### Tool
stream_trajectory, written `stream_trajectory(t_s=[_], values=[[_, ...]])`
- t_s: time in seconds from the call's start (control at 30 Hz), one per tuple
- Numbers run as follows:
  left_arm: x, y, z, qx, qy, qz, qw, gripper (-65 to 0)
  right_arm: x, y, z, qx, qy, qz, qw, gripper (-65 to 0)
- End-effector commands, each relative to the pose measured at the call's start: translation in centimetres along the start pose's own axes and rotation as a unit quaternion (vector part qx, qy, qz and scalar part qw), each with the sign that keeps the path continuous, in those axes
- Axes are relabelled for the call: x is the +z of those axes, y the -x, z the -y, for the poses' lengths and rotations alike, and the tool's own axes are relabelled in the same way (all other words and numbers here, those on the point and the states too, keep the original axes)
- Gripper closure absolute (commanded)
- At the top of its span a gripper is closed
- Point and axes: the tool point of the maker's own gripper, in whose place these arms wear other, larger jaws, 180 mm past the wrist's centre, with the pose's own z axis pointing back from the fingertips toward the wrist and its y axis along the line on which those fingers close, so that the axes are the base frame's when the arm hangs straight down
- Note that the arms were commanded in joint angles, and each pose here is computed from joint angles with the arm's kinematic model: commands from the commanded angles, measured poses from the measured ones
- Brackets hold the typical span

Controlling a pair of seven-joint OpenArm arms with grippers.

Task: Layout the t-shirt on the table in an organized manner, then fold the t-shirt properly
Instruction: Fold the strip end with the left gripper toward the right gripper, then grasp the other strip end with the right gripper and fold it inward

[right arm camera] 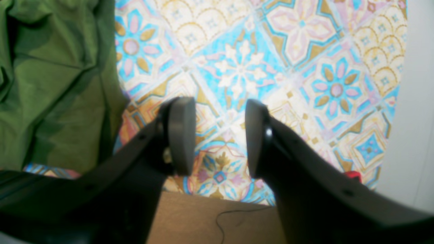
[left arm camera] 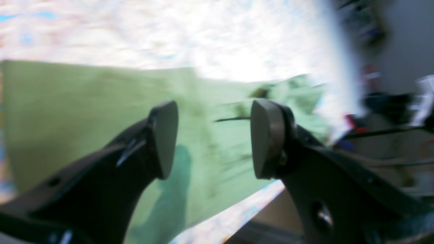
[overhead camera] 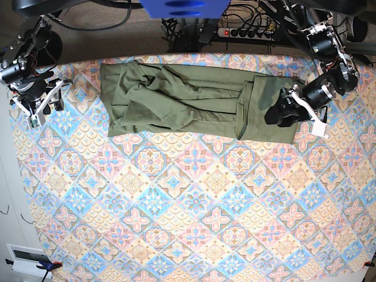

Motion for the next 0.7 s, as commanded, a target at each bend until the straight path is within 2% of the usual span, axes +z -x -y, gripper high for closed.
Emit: stream_trajectory(t_s=[0.0, 0.2, 0.43, 0.57, 0.67], values=[[0.5, -1.3, 0.2, -0.02, 0.0, 0.014, 1.0, -33.6, 0.5, -1.1, 0.5, 0.008, 0.008, 0.018, 0.9998, -23.2], [2.3, -1.2, -1.9, -0.048, -0.04, -0.022, 0.998, -33.6, 0.3, -0.8, 0.0, 0.008, -0.001, 0.012, 0.9999, -23.6], [3.8, -1.3, -3.6, -0.067, -0.072, -0.042, 0.994, -34.0, -1.3, 0.1, -3.7, 0.045, -0.054, -0.031, 0.9971, -23.7], [3.9, -0.6, -4.5, -0.075, -0.098, -0.061, 0.991, -34.1, -1.9, -0.1, -5.7, 0.062, -0.081, -0.035, 0.9941, -23.5], [3.5, -0.4, -4.5, -0.07, -0.1, -0.056, 0.991, -33.8, -2.4, -0.1, -7.0, 0.065, -0.099, -0.035, 0.9924, -24.1]])
